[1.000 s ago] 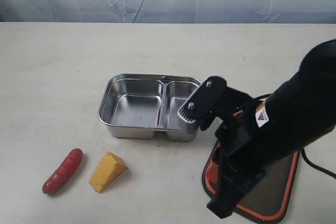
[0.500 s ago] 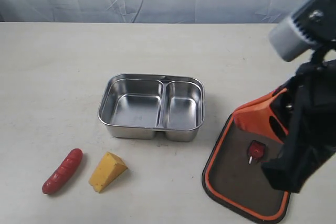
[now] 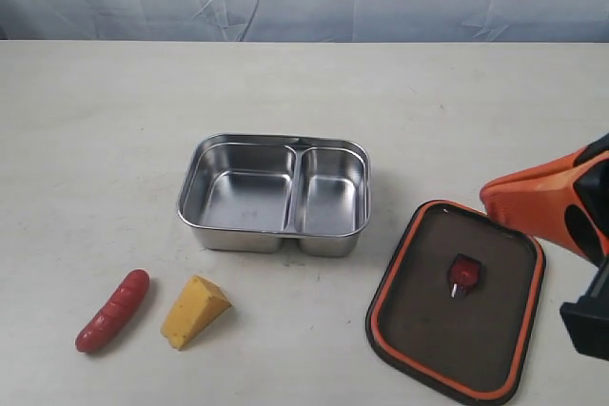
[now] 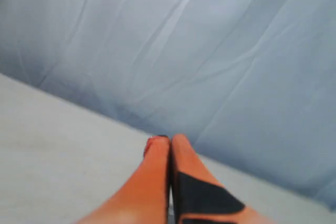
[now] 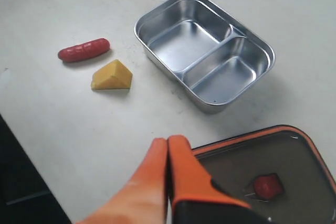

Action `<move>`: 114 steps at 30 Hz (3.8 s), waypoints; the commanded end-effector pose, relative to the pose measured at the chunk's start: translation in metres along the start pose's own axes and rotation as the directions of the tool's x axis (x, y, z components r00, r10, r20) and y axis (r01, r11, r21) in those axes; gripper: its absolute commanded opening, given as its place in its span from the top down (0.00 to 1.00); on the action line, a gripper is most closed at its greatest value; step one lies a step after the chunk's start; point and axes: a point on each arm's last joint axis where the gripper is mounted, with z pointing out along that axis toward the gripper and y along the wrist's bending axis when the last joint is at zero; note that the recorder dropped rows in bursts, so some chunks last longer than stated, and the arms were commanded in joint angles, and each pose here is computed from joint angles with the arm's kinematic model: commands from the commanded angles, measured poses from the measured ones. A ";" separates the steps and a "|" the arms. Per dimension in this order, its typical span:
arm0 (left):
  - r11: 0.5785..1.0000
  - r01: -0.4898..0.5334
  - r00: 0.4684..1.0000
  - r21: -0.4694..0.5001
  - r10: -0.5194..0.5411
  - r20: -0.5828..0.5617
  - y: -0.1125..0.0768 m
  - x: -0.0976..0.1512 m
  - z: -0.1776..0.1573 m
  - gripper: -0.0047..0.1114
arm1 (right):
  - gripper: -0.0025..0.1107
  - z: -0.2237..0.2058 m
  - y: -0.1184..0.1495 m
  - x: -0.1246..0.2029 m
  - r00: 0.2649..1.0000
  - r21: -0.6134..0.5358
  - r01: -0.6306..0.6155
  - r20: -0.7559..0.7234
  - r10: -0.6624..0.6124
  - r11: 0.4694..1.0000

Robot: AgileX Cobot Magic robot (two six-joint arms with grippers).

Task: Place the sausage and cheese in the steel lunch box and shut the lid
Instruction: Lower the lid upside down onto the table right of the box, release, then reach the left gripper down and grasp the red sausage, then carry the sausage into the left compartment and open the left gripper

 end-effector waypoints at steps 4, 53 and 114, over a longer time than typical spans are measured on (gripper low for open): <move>0.932 -0.363 0.630 -0.018 0.231 -0.741 -0.011 -0.017 0.084 0.96 | 0.99 -0.004 -0.005 -0.001 1.000 0.063 -0.004 0.006 0.003 0.998; 0.867 -0.377 -0.139 0.327 0.296 -0.945 0.026 0.147 0.177 0.54 | 0.99 0.015 -0.022 0.033 0.987 0.238 -0.029 -0.146 0.066 0.971; 0.785 -0.120 0.077 0.608 0.618 -0.782 -0.063 0.097 0.234 0.96 | 0.99 0.014 -0.023 0.036 0.980 0.254 -0.037 -0.180 0.085 0.966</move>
